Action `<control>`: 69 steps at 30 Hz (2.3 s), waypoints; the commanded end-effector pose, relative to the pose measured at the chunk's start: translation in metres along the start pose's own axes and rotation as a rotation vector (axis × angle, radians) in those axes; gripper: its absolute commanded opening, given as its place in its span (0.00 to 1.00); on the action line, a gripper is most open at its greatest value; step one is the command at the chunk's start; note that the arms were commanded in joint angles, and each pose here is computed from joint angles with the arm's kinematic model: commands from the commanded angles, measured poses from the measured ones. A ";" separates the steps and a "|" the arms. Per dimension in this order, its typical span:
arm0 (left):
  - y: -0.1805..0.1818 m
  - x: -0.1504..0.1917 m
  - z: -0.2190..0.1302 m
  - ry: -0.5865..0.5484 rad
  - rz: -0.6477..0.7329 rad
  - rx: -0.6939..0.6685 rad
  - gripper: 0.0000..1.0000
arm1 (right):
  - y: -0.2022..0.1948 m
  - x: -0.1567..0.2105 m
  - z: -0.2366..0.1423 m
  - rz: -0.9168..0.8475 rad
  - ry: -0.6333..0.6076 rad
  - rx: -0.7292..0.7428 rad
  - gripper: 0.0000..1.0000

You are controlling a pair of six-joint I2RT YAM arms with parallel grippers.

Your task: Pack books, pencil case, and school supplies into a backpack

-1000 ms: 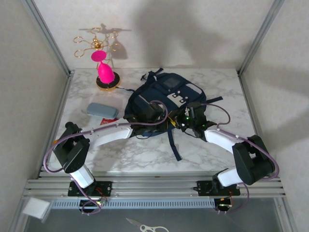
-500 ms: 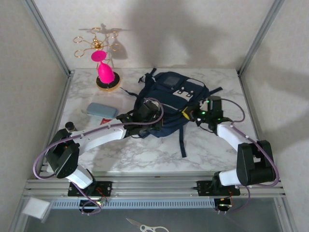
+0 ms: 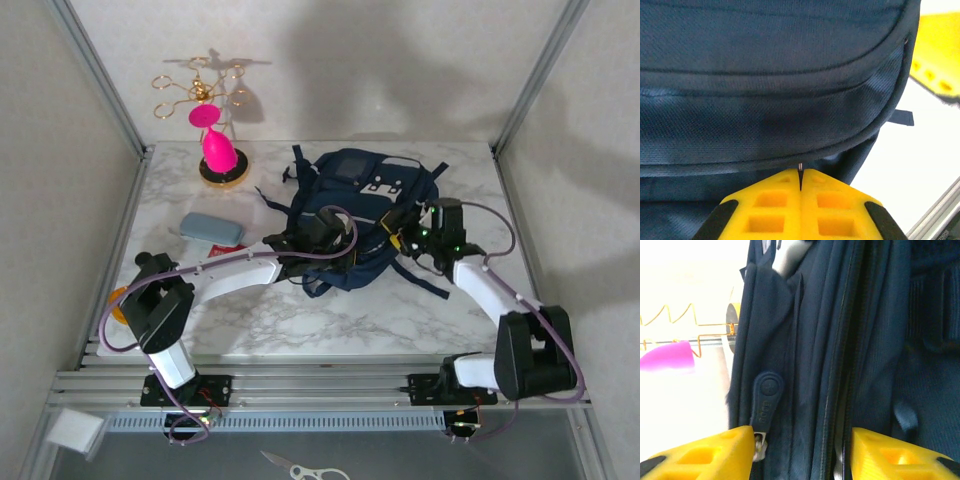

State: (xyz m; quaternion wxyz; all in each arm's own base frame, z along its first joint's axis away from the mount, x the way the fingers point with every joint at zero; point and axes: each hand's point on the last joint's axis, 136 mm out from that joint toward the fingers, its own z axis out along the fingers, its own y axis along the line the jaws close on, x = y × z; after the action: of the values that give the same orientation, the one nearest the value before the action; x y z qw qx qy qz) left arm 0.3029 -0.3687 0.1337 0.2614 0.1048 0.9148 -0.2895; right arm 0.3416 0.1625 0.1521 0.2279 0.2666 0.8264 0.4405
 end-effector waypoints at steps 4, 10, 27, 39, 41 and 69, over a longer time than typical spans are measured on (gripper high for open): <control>-0.023 -0.013 -0.008 -0.061 0.019 0.094 0.00 | 0.023 0.038 0.006 0.092 -0.018 -0.056 0.53; -0.015 -0.015 -0.016 -0.081 0.011 0.094 0.00 | 0.038 0.046 0.001 0.076 -0.082 -0.065 0.51; 0.032 -0.025 -0.050 -0.165 -0.033 -0.057 0.00 | 0.014 0.014 0.000 -0.026 -0.143 0.034 0.00; 0.001 -0.005 -0.004 -0.031 0.060 0.010 0.00 | -0.011 -0.074 -0.044 -0.054 -0.183 0.020 0.06; -0.006 -0.002 0.005 0.008 0.081 0.044 0.00 | -0.006 -0.062 -0.034 -0.064 -0.137 0.016 0.11; 0.003 -0.023 -0.011 -0.138 0.106 0.139 0.03 | 0.033 0.006 0.017 -0.058 -0.184 0.021 0.08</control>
State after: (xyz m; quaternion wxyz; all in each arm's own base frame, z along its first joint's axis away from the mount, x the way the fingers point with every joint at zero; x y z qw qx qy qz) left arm 0.3065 -0.3807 0.1208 0.2844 0.1542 0.8824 -0.3417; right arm 0.3366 0.1903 0.1245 0.2575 0.3014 0.8396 0.3714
